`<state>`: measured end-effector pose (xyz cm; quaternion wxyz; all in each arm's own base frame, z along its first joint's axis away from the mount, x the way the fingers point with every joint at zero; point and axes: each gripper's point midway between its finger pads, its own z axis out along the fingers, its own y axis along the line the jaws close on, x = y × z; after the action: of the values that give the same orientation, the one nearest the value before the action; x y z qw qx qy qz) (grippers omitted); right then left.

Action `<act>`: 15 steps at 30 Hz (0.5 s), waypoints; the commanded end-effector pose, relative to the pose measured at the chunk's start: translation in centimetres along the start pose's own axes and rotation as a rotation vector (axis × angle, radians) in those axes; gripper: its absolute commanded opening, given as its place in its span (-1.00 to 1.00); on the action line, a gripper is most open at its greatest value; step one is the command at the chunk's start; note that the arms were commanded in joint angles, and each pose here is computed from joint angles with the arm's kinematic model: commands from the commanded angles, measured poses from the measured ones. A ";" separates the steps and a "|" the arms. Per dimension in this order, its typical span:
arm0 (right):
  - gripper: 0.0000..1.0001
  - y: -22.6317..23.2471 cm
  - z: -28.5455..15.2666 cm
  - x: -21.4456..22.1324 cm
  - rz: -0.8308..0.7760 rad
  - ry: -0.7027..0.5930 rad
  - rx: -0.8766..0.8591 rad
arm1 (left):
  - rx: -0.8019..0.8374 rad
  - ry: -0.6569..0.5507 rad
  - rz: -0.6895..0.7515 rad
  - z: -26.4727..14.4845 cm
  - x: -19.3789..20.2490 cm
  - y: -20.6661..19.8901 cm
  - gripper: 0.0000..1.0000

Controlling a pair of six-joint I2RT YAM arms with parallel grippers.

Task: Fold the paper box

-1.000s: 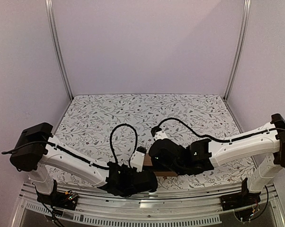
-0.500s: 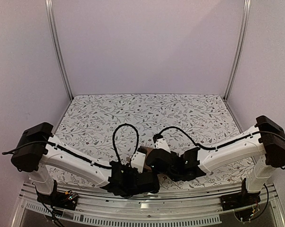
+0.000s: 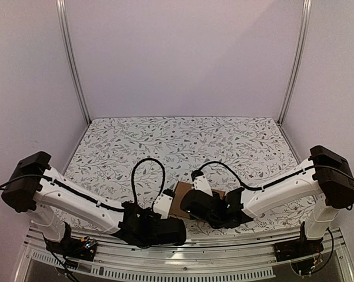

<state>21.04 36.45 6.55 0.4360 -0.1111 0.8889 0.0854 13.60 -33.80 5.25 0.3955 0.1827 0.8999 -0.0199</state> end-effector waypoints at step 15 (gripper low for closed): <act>-1.00 0.6 1.0 5.0 -0.143 0.177 -0.109 | 0.266 -0.020 -0.145 -4.3 -5.1 4.4 0.27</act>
<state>20.85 37.20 6.17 0.4325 -0.1264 0.8861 0.1086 14.27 -30.46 12.12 0.3891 0.1637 0.8976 -0.1269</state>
